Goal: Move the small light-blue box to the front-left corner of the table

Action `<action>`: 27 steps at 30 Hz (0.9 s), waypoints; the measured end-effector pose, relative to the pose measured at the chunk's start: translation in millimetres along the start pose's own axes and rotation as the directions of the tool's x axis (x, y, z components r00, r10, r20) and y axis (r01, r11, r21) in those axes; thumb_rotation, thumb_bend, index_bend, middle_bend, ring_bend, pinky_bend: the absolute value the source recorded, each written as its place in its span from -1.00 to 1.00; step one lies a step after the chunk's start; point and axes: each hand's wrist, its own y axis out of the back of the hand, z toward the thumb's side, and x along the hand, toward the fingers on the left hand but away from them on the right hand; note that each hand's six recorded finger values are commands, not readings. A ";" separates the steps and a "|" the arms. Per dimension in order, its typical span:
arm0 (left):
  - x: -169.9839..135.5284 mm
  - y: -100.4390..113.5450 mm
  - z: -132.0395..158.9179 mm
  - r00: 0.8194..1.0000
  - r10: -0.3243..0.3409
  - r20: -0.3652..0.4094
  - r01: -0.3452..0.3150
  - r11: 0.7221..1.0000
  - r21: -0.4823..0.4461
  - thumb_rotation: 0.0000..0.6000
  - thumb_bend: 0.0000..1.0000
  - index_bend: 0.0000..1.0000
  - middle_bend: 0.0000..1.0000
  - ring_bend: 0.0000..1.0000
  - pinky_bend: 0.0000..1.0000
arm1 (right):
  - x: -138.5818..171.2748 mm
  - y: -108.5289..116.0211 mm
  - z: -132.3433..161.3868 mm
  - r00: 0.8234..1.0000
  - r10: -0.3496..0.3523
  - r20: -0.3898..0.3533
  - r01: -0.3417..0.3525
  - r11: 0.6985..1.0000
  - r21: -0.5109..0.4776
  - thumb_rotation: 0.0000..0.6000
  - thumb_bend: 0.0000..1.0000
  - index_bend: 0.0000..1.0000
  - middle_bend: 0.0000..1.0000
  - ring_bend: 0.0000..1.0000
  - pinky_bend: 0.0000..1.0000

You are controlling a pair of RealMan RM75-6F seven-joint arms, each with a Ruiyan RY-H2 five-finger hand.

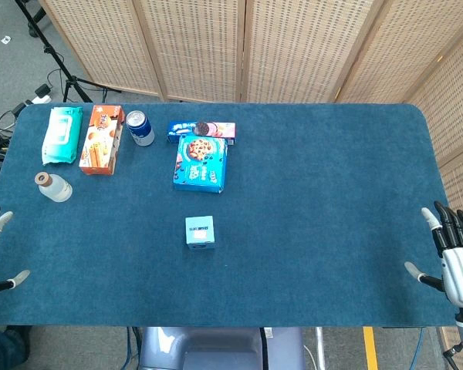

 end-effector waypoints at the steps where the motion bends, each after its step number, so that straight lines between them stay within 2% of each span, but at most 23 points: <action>1: -0.2 0.0 -0.1 1.000 0.000 0.000 0.000 1.000 -0.001 1.00 -0.95 -1.00 -1.00 -1.00 -1.00 | -0.1 0.0 0.1 1.000 -0.002 0.000 0.002 1.000 0.001 1.00 -1.00 -1.00 -1.00 -1.00 -1.00; 10: -0.9 -0.5 -1.7 1.000 0.001 -0.004 -0.001 1.000 0.001 1.00 -0.93 -1.00 -1.00 -1.00 -1.00 | -1.1 -0.7 1.3 1.000 -0.001 -0.004 0.001 1.000 0.000 1.00 -1.00 -1.00 -1.00 -1.00 -1.00; 16: 2.6 -4.2 10.0 0.999 -0.011 0.044 0.012 1.000 -0.026 1.00 -0.89 -1.00 -1.00 -1.00 -1.00 | -1.6 1.4 -0.1 1.000 -0.005 0.002 0.005 1.000 -0.012 1.00 -1.00 -1.00 -1.00 -1.00 -1.00; 20: 14.2 -5.8 37.7 0.989 -0.008 0.149 0.017 0.998 -0.056 1.00 -0.90 -1.00 -1.00 -1.00 -1.00 | -3.4 0.5 -2.7 1.000 0.002 0.010 -0.002 1.000 -0.016 1.00 -1.00 -1.00 -1.00 -1.00 -1.00; 24: 33.8 -12.2 76.7 0.963 -0.017 0.268 0.046 0.994 -0.099 1.00 -0.91 -1.00 -1.00 -1.00 -1.00 | -4.6 1.7 -3.8 1.000 0.000 0.012 0.000 1.000 -0.023 1.00 -1.00 -1.00 -1.00 -1.00 -1.00; 27: 50.0 -24.2 103.9 0.943 -0.049 0.329 0.096 0.987 -0.127 1.00 -0.93 -1.00 -1.00 -1.00 -1.00 | -4.9 2.7 -5.4 1.000 -0.001 0.016 0.001 1.000 -0.028 1.00 -1.00 -1.00 -1.00 -1.00 -1.00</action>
